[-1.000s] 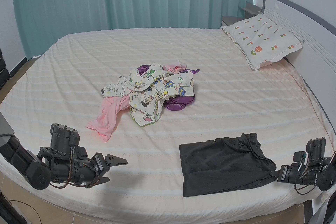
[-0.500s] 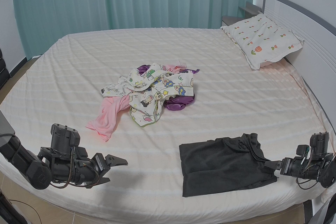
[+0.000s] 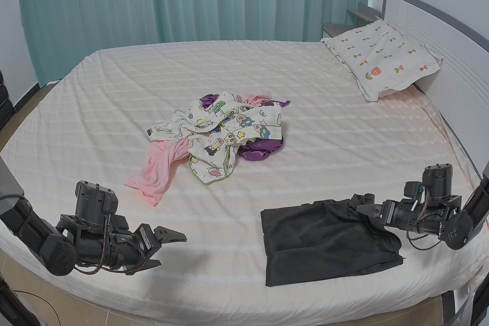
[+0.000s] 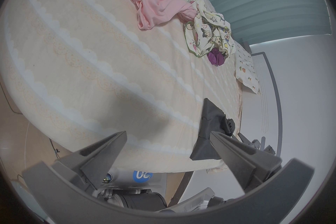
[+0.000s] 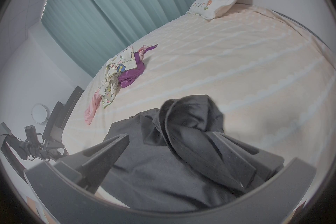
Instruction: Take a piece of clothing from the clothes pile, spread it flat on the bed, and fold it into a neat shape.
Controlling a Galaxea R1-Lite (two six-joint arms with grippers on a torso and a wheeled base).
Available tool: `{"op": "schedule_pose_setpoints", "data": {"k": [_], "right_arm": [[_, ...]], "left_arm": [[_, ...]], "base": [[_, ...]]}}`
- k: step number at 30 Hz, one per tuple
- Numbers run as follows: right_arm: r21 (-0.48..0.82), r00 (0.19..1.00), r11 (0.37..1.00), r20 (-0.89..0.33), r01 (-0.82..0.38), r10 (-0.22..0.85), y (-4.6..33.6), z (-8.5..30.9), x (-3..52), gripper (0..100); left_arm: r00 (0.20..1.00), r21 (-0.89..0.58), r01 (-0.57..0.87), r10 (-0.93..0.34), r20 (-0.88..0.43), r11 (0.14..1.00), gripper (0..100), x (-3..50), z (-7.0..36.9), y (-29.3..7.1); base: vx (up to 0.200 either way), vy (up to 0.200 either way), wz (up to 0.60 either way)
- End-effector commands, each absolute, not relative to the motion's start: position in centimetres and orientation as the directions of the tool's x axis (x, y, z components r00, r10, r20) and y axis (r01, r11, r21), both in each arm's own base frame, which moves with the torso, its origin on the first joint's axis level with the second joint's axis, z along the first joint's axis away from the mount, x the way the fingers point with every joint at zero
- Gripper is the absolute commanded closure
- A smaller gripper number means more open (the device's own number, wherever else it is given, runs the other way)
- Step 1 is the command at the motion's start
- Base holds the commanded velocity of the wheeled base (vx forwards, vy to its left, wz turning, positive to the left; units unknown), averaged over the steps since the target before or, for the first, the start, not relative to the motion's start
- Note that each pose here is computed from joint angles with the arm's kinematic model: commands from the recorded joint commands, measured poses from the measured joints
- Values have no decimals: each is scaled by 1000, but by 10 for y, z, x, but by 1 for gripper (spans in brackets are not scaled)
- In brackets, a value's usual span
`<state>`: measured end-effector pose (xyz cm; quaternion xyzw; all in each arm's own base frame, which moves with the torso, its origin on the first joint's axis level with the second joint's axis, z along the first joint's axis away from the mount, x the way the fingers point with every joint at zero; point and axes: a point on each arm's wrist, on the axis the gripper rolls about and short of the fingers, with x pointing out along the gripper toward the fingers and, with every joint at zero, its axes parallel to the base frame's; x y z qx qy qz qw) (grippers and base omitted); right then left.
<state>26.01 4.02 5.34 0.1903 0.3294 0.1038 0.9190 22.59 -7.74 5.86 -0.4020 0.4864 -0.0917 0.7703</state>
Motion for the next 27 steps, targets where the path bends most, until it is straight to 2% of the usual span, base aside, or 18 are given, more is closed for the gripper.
{"op": "schedule_pose_setpoints", "data": {"k": [1,6,7,21,27], "right_arm": [[399,723,913,-606,-85,332,64,33,291,0],[378,715,923,-627,-67,309,70,22,305,0],[378,717,924,-626,-64,306,69,22,307,100],[413,775,907,-598,79,204,15,31,315,100],[534,759,842,-578,75,299,3,31,315,100]], "left_arm": [[504,-706,-255,-533,-680,660,0,227,56,-78],[501,-704,-258,-532,-683,661,0,227,56,-78],[503,-706,-256,-533,-681,661,0,227,56,-78],[501,-703,-259,-530,-684,662,0,230,50,-79],[495,-699,-265,-529,-690,664,0,231,47,-79]], "base": [[0,0,0],[0,0,0],[0,0,0],[0,0,0],[0,0,0]]}}
